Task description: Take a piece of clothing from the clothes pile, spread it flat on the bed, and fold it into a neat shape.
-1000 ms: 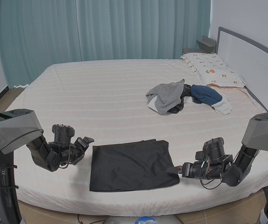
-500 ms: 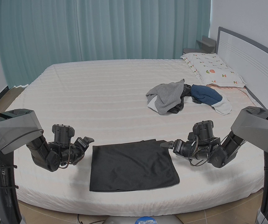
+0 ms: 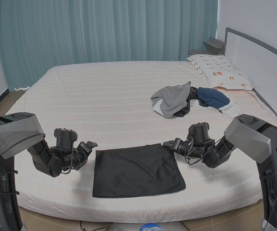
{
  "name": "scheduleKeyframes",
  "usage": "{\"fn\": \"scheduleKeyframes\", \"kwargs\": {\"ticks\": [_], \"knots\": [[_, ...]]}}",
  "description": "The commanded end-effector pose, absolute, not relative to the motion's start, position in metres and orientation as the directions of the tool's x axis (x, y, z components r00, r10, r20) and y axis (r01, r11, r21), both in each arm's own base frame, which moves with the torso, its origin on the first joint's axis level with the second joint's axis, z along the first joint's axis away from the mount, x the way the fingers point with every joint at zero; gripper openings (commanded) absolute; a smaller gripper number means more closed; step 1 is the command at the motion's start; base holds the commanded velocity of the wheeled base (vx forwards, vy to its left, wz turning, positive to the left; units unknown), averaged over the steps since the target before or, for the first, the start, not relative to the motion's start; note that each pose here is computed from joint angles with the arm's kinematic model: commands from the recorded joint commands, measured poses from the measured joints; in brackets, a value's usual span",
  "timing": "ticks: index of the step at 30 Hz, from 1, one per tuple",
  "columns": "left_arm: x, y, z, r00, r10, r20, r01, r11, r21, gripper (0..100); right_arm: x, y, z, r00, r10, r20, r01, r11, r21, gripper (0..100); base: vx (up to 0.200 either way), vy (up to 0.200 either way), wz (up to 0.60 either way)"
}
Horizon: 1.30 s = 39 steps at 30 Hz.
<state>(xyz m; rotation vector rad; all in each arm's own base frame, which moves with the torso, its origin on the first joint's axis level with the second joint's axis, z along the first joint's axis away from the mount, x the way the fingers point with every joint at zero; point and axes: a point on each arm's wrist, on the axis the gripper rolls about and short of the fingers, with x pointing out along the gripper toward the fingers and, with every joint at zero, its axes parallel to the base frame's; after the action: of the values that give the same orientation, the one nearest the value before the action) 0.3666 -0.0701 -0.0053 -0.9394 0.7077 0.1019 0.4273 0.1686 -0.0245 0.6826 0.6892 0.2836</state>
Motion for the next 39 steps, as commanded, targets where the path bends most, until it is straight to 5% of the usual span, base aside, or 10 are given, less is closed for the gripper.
{"fn": "scheduleKeyframes", "kwargs": {"ticks": [1,22,39], "knots": [[0.367,-0.07,-0.007,0.77,-0.215,-0.6,-0.378,0.605,-0.701,100,0.434,0.168,-0.03,0.754,0.442,-0.485,-0.003,0.741,0.671,0,0.0,0.0,0.0],[0.375,-0.092,-0.001,0.775,-0.294,-0.56,-0.288,0.624,-0.726,100,0.436,0.161,-0.021,0.775,0.429,-0.464,0.006,0.729,0.684,0,0.0,0.0,0.0],[0.393,-0.105,-0.027,0.794,-0.204,-0.573,-0.266,0.731,-0.628,100,0.436,0.165,-0.019,0.775,0.437,-0.456,-0.006,0.727,0.686,0,0.0,0.0,0.0]]}}
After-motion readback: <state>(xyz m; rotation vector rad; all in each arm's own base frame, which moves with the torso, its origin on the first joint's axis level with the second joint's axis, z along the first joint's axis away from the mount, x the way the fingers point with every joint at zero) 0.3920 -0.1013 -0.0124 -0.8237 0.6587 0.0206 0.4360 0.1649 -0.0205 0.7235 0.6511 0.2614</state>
